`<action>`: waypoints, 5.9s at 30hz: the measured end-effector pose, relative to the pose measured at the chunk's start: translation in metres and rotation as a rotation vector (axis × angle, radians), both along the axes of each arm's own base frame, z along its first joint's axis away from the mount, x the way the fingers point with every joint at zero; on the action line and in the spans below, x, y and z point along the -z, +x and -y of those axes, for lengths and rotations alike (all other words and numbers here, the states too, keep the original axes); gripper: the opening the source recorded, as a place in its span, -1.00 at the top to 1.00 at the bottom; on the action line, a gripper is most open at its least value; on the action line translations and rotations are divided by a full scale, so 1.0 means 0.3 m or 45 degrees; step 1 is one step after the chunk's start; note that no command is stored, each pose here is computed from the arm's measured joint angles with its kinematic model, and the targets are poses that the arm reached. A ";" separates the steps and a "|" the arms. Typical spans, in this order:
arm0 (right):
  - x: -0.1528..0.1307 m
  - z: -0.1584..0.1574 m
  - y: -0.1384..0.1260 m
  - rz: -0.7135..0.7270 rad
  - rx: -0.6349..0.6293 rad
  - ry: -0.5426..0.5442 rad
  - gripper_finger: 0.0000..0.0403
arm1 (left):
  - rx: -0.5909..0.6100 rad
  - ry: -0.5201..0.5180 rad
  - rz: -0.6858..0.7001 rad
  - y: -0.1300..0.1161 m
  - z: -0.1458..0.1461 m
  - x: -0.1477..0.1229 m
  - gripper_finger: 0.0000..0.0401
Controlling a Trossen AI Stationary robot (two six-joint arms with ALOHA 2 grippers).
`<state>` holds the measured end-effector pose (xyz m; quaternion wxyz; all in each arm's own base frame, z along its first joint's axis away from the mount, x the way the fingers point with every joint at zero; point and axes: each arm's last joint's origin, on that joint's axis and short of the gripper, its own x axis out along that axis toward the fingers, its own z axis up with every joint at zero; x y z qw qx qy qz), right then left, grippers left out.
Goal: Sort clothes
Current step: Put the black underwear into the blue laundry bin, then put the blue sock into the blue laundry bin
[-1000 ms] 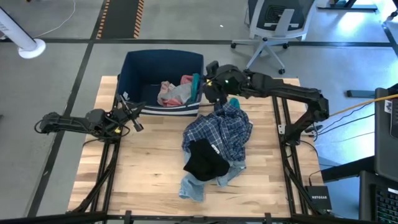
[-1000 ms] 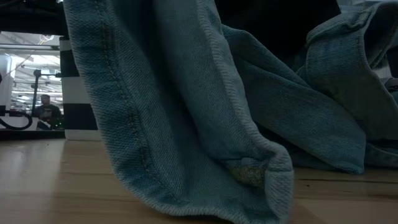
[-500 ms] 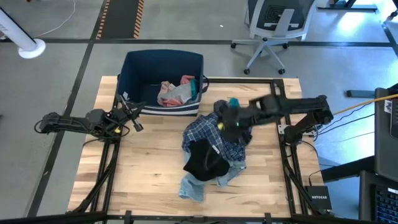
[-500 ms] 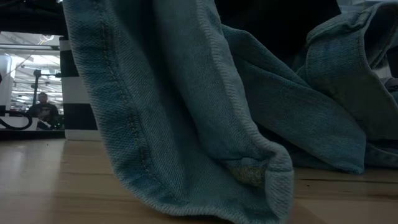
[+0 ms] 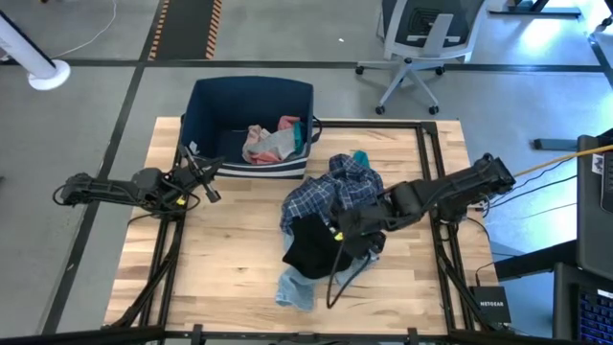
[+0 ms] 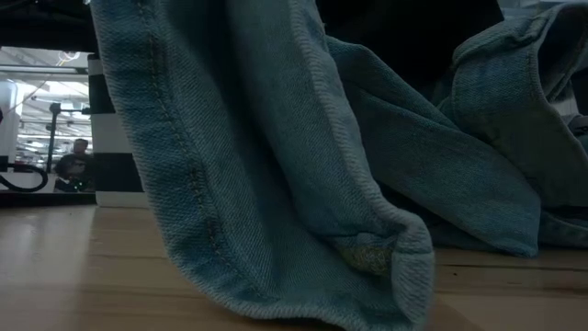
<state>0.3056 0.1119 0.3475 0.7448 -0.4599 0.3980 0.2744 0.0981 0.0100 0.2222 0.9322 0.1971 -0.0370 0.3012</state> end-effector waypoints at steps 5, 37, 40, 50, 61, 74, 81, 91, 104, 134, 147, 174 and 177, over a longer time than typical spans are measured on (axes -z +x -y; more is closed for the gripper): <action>-0.001 -0.037 -0.018 0.024 -0.119 -0.151 -0.44 | 0.000 0.000 0.000 0.000 0.000 0.000 0.99; 0.238 -0.136 0.098 -0.066 -0.423 -0.418 -0.36 | -0.001 0.003 -0.025 0.001 0.000 0.005 0.99; 0.253 -0.140 0.103 -0.083 -0.420 -0.431 -0.21 | -0.001 0.004 -0.026 0.001 0.000 0.005 0.99; 0.246 -0.134 0.109 -0.094 -0.355 -0.514 0.91 | -0.001 0.003 -0.027 0.001 0.000 0.006 0.99; -0.048 -0.103 0.101 0.213 -0.193 -0.419 0.93 | -0.026 0.133 -0.123 0.002 0.000 0.009 0.99; -0.339 0.142 0.109 0.537 0.077 -0.398 0.92 | -0.030 0.146 -0.129 0.002 0.000 0.009 0.99; -0.449 0.353 0.141 0.785 0.285 -0.513 0.87 | -0.031 0.147 -0.129 0.002 0.000 0.008 0.99; -0.447 0.629 0.197 0.920 0.470 -0.519 0.88 | -0.032 0.150 -0.130 0.002 0.000 0.008 0.99; -0.219 0.827 0.344 0.642 0.537 -0.527 0.80 | -0.032 0.149 -0.129 0.002 0.000 0.007 0.99; -0.246 0.406 0.148 -0.077 0.390 -0.255 0.05 | -0.032 0.149 -0.128 0.002 0.000 0.007 0.99; -0.057 0.208 0.122 -0.409 0.274 -0.228 0.12 | -0.032 0.149 -0.129 0.002 0.000 0.007 0.99; 0.302 0.088 -0.333 0.237 0.393 0.183 0.13 | -0.032 0.149 -0.128 0.002 0.000 0.007 0.99; 0.322 0.065 -0.342 0.262 0.386 0.183 0.13 | -0.032 0.149 -0.128 0.002 0.000 0.007 0.99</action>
